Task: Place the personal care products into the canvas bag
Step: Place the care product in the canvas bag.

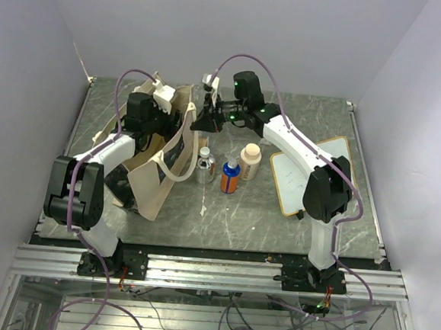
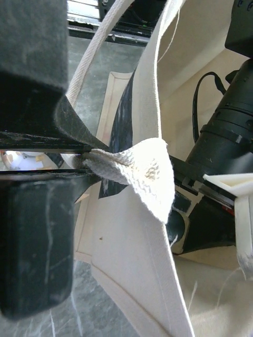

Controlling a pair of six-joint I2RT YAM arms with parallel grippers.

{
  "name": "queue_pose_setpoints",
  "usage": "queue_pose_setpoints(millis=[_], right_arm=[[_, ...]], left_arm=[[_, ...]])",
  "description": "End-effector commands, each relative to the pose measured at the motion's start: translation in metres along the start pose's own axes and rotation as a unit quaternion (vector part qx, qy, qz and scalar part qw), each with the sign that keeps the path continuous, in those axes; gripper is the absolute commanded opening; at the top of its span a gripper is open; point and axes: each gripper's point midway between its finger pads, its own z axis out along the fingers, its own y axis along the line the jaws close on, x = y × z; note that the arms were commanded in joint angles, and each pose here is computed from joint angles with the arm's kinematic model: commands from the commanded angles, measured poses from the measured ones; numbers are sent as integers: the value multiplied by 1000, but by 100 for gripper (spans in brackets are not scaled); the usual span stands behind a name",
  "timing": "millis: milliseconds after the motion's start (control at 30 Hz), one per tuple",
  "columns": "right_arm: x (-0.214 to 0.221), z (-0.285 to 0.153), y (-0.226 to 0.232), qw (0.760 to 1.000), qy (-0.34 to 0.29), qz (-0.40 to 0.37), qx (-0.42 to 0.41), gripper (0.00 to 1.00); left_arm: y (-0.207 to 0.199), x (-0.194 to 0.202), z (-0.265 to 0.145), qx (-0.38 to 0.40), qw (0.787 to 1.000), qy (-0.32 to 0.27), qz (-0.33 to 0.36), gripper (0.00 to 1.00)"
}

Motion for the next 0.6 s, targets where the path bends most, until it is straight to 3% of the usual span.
queue_pose_setpoints(millis=[0, 300, 567], right_arm=[[-29, -26, 7, 999, -27, -27, -4, 0], [-9, -28, 10, 1000, -10, -16, -11, 0], [-2, -26, 12, 1000, -7, -8, -9, 0]], left_arm=[[-3, 14, 5, -1, 999, 13, 34, 7], [-8, 34, 6, 2, 999, 38, 24, 8], [-6, 22, 1, -13, 1000, 22, 3, 26]])
